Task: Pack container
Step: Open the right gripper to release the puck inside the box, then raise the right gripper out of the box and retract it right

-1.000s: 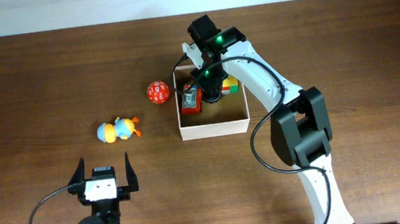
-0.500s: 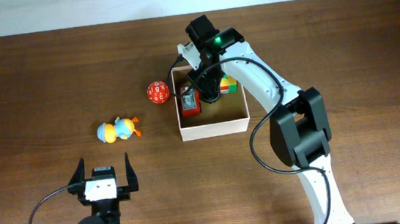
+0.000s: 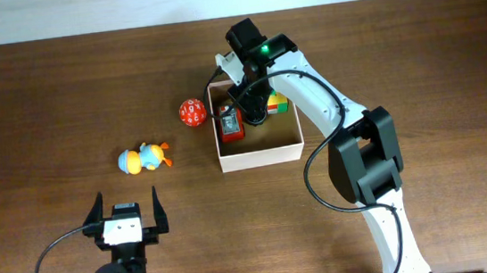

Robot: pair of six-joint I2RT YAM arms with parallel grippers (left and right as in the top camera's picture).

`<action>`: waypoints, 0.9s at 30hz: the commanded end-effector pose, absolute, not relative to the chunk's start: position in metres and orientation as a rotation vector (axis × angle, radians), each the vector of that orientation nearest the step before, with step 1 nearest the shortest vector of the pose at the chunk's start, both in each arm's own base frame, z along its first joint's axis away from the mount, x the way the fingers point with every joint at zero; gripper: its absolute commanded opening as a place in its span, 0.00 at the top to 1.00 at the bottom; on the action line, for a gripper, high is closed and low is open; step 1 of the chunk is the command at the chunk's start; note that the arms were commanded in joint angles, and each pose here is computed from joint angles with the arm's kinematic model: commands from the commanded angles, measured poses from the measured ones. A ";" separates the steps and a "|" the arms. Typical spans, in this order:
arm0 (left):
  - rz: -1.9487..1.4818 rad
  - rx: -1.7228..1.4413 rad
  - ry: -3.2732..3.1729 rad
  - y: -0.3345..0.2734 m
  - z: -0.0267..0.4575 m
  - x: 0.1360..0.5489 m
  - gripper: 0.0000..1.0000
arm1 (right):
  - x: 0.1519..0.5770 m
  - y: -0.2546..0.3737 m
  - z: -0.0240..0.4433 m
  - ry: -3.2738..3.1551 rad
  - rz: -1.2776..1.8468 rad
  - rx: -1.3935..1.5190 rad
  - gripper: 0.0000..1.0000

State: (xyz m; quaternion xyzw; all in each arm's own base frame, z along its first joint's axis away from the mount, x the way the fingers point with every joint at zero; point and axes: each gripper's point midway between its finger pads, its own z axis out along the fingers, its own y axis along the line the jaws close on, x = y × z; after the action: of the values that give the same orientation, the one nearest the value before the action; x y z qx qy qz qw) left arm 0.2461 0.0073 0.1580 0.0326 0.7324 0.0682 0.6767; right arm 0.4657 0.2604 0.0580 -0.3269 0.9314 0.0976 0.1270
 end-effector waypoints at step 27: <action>0.173 0.074 1.645 0.010 0.158 0.246 0.01 | 0.477 0.168 0.271 2.562 -0.096 -0.163 0.32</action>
State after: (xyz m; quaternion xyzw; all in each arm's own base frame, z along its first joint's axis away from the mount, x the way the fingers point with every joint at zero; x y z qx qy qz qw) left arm 0.2461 0.0073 0.1580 0.0326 0.7324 0.0682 0.6767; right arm 0.4689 0.2125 0.2234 -0.1798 0.9594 0.0163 0.2166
